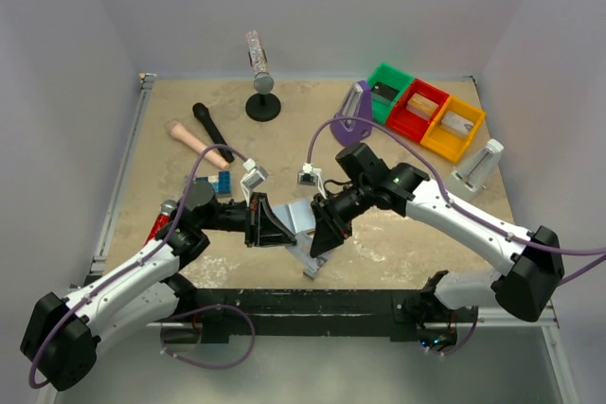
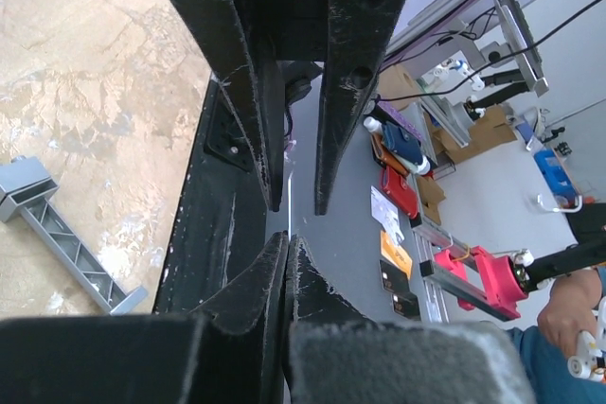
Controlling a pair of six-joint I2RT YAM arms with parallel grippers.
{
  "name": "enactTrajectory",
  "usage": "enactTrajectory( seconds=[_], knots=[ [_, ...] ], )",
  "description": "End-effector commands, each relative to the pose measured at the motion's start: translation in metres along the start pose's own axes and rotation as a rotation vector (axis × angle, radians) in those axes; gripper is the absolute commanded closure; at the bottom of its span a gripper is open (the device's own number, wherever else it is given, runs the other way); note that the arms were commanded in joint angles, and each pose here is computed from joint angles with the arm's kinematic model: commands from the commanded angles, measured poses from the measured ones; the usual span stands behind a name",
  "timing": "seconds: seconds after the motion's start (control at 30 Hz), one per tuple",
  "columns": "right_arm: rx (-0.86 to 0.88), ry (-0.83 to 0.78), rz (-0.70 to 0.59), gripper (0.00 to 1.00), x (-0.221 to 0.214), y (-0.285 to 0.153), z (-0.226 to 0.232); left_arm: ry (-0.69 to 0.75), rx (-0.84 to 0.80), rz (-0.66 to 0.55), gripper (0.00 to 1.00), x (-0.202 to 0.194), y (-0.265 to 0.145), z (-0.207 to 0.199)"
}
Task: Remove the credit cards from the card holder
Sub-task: Place the credit card at the center of the board.
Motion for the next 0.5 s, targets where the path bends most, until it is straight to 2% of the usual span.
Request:
enactTrajectory(
  seconds=[0.0,0.1,0.13,0.27,0.37,0.47],
  knots=[
    [-0.02,-0.057,-0.043,0.59,0.014,-0.007,0.01,0.051,-0.026,-0.037,1.0,0.011,0.001,-0.013],
    [-0.091,-0.048,-0.075,0.46,0.017,-0.016,0.009,0.046,0.018,-0.088,1.0,0.014,0.0,-0.011],
    [-0.121,-0.04,-0.095,0.37,0.018,-0.021,0.01,0.043,0.039,-0.106,1.0,0.016,0.0,-0.009],
    [-0.347,-0.023,-0.245,0.34,0.021,-0.057,0.016,0.001,0.22,-0.248,1.0,0.031,-0.006,0.012],
    [-0.588,-0.04,-0.381,0.34,0.011,-0.085,0.022,-0.153,0.513,-0.444,1.0,0.048,-0.027,0.047],
    [-0.651,-0.083,-0.48,0.34,-0.002,-0.098,0.034,-0.239,0.598,-0.616,1.0,0.062,-0.043,0.067]
  ],
)
Point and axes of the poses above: each gripper's point midway between its finger pads, its own y axis out along the fingers, its own z axis along the line the jaws close on, x = y × z, the point moved 7 cm from there along -y, back along the fingers, and after that the axes turned 11 degrees about -y, right-handed, at the moved point
